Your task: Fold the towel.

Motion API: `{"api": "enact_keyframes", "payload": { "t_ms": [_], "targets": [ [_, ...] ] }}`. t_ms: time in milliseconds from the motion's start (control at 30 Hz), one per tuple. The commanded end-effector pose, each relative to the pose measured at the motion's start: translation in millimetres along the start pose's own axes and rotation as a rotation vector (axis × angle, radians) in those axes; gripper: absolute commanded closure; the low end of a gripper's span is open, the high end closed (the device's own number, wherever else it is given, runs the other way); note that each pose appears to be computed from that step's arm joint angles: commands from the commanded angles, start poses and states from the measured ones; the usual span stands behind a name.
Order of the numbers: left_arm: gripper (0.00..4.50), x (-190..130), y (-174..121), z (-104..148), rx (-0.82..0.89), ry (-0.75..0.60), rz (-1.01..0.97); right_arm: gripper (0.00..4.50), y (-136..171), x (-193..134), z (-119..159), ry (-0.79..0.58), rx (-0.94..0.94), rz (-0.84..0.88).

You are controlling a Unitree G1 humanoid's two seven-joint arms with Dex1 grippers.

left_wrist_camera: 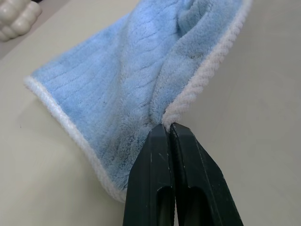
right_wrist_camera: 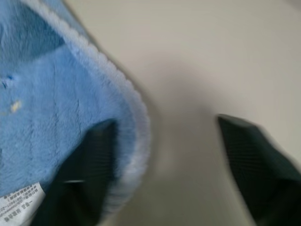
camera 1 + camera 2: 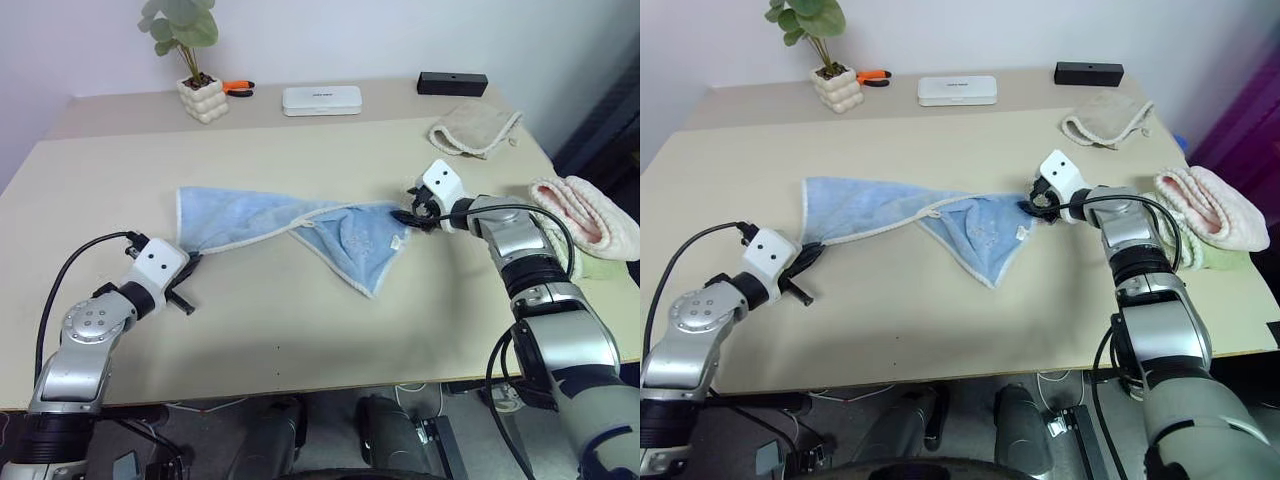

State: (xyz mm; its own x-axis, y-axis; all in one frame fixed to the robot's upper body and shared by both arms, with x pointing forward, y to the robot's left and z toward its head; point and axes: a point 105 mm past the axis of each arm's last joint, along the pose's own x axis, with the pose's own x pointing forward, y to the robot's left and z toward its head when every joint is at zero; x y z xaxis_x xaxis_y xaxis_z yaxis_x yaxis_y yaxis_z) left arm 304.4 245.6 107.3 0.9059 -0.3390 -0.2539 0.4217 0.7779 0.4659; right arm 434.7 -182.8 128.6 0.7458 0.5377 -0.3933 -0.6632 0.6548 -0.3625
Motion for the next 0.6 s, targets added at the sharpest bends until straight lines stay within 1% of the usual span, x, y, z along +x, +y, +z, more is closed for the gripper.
{"api": "enact_keyframes", "payload": {
  "t_ms": [33,67,100,433,467,500,533,567,600],
  "targets": [
    [4.5,-7,7,13,0.009,-0.028,0.025,3.48,-2,-1,25,-0.071,-0.026,0.041],
    [4.5,-8,7,13,0.007,-0.023,0.022,4.07,-1,-1,25,-0.073,-0.03,0.054],
    [4.5,-8,7,13,0.005,-0.019,0.021,4.47,-1,-2,25,-0.072,-0.033,0.058],
    [4.5,-9,8,14,-0.003,-0.014,0.023,4.47,-2,-4,25,-0.074,-0.044,0.058],
    [4.5,1,35,30,-0.016,-0.081,0.115,4.47,-28,-14,52,-0.13,-0.112,-0.078],
    [4.5,8,66,54,-0.025,-0.166,0.221,4.47,-53,-27,82,-0.199,-0.169,-0.218],
    [4.5,12,93,77,-0.036,-0.245,0.314,4.47,-71,-41,109,-0.263,-0.209,-0.328],
    [4.5,12,116,97,-0.039,-0.309,0.393,4.47,-82,-53,130,-0.315,-0.239,-0.402],
    [4.5,10,133,111,-0.036,-0.352,0.451,4.47,-88,-60,143,-0.347,-0.257,-0.441]
  ]
}}
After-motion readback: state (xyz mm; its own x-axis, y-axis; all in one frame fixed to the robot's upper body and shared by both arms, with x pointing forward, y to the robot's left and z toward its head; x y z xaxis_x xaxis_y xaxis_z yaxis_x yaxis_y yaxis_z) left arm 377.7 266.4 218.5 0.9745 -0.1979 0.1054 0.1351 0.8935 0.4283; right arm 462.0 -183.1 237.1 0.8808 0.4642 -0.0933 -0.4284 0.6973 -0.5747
